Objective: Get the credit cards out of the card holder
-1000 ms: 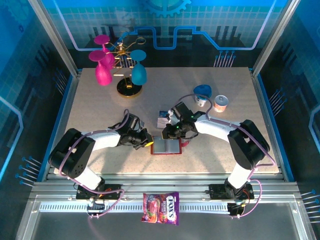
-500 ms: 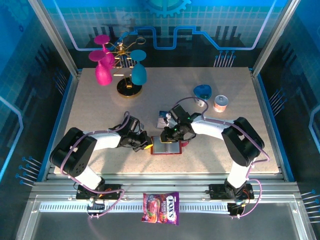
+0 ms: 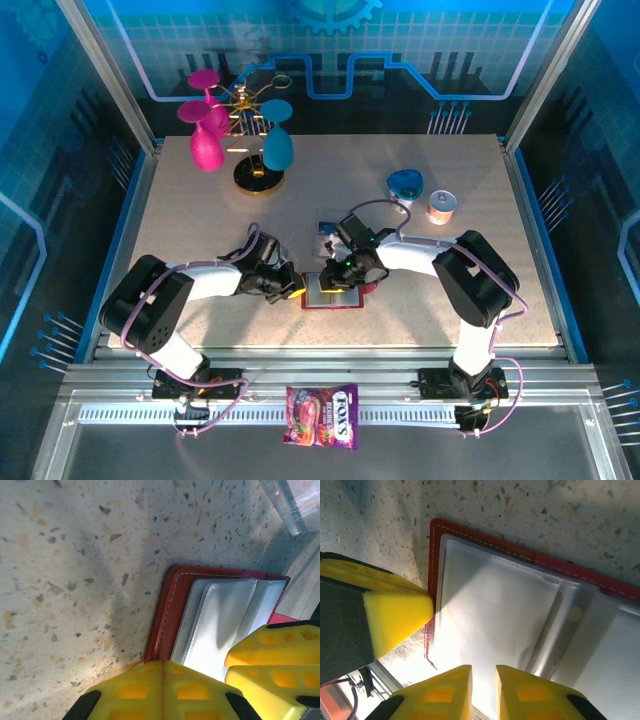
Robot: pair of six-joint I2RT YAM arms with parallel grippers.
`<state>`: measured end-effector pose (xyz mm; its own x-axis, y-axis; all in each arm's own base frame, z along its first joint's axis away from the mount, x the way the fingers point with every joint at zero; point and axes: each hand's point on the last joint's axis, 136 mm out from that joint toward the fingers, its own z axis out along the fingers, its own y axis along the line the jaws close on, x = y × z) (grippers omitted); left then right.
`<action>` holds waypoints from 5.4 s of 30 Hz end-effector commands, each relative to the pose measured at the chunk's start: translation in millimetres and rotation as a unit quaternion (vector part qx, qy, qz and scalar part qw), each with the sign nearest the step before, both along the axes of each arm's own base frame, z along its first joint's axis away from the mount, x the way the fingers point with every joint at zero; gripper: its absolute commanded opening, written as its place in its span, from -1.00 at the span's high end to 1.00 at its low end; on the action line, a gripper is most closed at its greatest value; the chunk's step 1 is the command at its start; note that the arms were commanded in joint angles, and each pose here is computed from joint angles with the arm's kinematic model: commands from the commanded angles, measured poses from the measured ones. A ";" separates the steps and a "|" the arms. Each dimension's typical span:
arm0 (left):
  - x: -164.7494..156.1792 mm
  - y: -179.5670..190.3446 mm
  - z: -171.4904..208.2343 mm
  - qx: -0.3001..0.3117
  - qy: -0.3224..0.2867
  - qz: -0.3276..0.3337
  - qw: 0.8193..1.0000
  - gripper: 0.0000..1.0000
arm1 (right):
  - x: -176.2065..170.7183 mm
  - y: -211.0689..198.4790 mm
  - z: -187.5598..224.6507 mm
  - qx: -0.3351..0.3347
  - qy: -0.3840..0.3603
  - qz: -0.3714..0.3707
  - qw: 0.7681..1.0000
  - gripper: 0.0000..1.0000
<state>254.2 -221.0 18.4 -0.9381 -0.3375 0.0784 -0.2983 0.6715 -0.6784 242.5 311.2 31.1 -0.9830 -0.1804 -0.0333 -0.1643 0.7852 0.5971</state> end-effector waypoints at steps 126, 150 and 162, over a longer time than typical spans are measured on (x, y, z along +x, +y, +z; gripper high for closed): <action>10.7 -38.4 28.3 -0.021 -0.013 -0.037 0.999 0.57 | 3.8 -23.9 -6.3 0.106 0.029 -0.088 0.990 0.48; 27.5 -66.3 59.1 -0.041 -0.034 -0.064 0.997 0.24 | 10.9 -74.7 33.2 0.100 -0.024 -0.136 0.985 0.45; 30.1 -90.9 51.7 -0.046 -0.023 -0.086 0.995 -0.09 | 2.5 -92.9 32.5 0.095 -0.028 -0.157 0.983 0.42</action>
